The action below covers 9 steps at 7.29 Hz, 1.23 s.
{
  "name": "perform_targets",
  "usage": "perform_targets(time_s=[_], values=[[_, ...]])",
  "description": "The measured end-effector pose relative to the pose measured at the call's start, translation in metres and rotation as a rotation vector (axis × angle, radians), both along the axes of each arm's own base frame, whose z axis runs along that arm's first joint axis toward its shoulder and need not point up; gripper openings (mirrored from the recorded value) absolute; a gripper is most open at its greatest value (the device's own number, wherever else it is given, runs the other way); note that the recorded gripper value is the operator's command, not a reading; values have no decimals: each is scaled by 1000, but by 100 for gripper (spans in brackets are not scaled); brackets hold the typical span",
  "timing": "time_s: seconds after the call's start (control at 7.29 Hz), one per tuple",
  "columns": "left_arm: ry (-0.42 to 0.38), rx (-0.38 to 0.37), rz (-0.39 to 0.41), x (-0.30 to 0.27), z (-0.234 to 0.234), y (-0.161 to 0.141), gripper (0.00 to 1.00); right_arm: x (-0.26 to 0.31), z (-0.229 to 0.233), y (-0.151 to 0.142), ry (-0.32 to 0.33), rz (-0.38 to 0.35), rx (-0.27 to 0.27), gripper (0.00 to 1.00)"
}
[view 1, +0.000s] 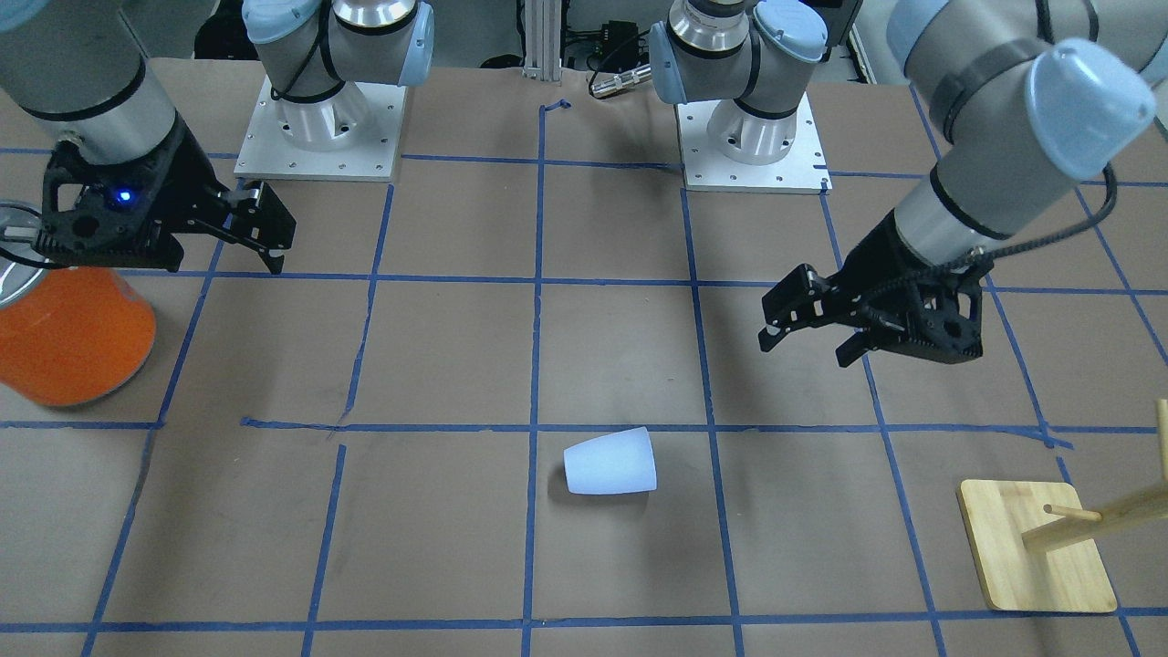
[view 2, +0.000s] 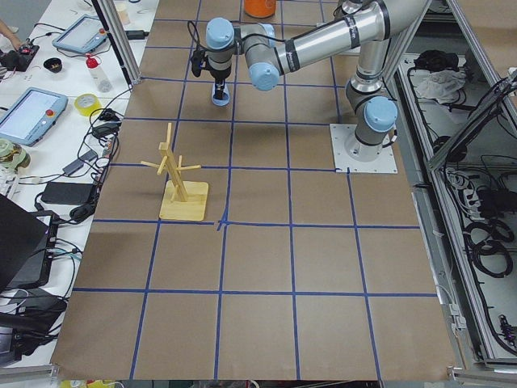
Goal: Flip cup
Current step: 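Raise the right gripper away while the left gripper reaches toward the cup, then close the left gripper on the rim of the lying cup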
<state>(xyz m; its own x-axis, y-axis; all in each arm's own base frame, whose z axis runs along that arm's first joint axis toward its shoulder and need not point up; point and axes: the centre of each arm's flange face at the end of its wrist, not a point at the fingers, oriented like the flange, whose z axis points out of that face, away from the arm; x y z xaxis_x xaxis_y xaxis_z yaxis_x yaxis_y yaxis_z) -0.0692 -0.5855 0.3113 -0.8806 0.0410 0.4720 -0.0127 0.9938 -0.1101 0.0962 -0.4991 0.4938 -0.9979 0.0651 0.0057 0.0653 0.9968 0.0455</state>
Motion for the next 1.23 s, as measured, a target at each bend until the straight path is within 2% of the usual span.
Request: perform_targets(time_s=[0.27, 0.82, 0.96, 1.23], values=[[181, 34, 4, -11, -49, -16, 100, 10, 0, 4, 0, 10, 8, 100], [304, 27, 8, -19, -115, -37, 100, 26, -5, 5, 5, 52, 10, 100], [354, 37, 11, -26, -123, -37, 100, 25, -5, 4, 6, 52, 6, 100], [395, 59, 9, -36, -133, -34, 98, 25, -4, 4, 3, 45, 1, 100]])
